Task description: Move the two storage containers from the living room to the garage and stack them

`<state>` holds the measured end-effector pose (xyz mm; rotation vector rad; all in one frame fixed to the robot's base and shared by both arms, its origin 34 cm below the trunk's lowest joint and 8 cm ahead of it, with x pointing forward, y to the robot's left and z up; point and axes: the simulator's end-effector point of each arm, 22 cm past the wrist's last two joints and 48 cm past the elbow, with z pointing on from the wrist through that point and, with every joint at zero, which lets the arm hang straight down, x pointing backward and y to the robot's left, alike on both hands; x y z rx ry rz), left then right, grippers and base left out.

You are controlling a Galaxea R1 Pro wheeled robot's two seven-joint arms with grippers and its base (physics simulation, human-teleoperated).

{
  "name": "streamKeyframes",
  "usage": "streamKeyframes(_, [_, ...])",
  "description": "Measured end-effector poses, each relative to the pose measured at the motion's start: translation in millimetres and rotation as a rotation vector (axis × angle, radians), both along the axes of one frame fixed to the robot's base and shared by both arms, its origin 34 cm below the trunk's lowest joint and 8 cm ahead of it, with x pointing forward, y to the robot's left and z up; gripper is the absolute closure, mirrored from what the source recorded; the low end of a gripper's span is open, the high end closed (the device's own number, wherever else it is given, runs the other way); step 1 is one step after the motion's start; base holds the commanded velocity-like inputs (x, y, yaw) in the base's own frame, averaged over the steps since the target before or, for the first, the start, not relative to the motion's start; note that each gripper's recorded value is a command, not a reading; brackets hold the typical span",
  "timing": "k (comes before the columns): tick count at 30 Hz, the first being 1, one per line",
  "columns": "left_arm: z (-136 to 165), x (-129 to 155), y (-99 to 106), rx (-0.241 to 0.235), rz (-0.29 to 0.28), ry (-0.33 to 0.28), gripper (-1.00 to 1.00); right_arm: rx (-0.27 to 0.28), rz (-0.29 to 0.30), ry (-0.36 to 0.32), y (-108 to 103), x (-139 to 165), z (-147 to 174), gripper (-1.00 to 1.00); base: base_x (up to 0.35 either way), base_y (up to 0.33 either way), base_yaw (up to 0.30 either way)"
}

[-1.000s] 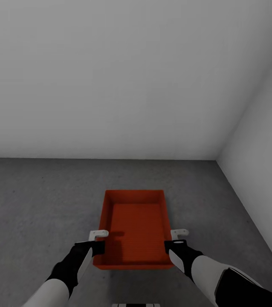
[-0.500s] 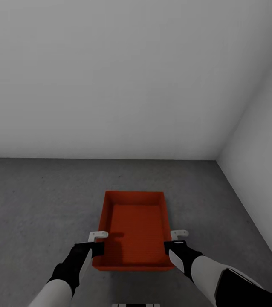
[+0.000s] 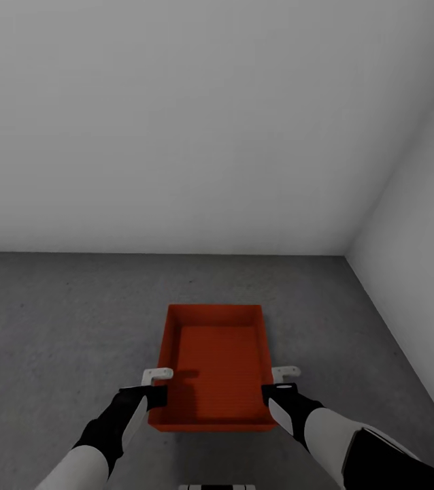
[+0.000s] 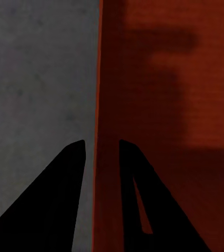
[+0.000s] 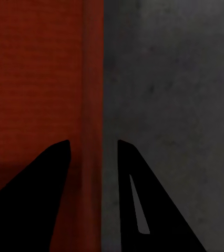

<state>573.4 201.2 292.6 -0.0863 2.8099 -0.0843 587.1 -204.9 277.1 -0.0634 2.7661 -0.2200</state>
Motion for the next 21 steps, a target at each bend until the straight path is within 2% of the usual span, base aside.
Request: streamKeyframes(21, [-1.1, -1.9, -0.8, -0.002, 0.002, 0.005, 1.0, -0.004, 0.007, 0.007, -0.1, -0.5, -0.2, 1.0, 0.0, 0.0, 0.0])
